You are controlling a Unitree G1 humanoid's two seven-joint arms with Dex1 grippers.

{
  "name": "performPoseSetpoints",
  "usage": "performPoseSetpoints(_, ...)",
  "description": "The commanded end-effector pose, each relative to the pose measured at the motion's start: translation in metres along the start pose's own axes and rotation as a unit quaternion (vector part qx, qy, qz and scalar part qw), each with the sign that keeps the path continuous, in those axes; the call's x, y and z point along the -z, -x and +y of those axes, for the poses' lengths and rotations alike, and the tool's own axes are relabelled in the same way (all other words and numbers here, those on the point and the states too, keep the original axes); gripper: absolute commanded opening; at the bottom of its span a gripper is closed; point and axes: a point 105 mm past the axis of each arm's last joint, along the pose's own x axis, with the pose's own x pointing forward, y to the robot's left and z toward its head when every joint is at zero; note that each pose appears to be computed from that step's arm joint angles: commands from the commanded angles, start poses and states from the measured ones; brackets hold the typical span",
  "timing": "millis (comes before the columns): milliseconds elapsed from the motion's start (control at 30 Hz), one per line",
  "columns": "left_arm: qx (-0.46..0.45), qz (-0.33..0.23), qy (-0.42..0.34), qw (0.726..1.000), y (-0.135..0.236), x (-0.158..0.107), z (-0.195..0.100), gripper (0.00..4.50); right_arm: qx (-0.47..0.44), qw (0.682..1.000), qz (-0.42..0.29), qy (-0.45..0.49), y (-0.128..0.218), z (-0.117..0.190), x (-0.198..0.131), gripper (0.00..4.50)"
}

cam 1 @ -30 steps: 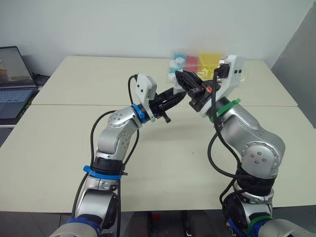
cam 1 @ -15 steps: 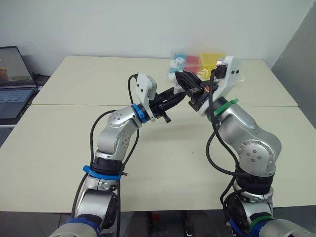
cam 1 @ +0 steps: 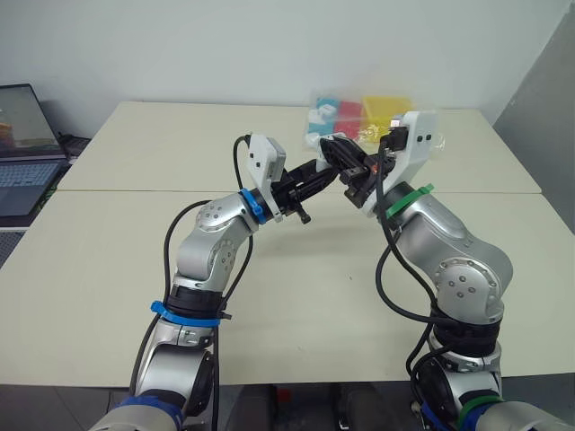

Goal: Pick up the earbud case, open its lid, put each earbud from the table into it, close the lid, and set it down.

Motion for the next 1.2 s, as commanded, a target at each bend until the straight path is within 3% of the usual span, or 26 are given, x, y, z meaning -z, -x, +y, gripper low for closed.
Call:
performPoseSetpoints(33,0.011,-0.031,-0.023,0.999,-0.0032,-0.0217,-0.0029,0.74,-0.009,1.000,-0.022,0.013,0.0007,0.0043,-0.0097,0.42)
performPoseSetpoints(1200,0.012,-0.034,-0.024,0.999,-0.0046,-0.0253,0.0000,0.74,-0.004,0.999,-0.011,0.041,0.0057,0.0030,-0.0016,0.42)
